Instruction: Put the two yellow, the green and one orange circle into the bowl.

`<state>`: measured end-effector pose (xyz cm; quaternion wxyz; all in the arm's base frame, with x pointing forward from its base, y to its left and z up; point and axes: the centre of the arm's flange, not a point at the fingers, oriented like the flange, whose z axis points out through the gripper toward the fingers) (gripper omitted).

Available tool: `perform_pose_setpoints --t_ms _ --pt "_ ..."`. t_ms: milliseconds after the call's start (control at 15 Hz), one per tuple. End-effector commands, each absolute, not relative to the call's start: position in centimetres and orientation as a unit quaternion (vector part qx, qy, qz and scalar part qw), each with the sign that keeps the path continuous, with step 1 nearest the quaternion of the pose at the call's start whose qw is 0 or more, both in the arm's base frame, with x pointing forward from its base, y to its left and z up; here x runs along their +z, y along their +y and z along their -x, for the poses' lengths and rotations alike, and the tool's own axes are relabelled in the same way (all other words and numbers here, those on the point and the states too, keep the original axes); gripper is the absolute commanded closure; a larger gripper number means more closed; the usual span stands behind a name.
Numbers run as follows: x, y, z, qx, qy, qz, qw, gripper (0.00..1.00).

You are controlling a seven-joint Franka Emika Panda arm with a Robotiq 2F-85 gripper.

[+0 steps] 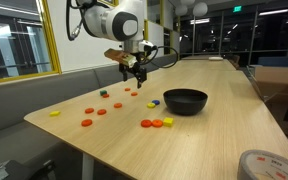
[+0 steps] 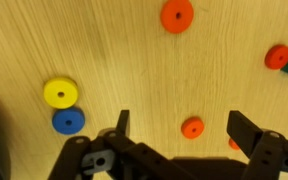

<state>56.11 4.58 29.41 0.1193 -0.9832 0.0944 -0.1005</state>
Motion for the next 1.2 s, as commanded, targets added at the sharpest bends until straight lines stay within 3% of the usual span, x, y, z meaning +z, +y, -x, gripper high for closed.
perform_pose_setpoints --t_ms 0,400,1133 --pt "28.7 0.7 -56.7 -0.022 0.087 0.989 0.116 0.00" --pt "27.0 -4.7 -57.1 0.045 0.135 0.987 0.068 0.00" --pt "25.4 -2.4 -59.7 0.061 0.121 0.990 0.040 0.00"
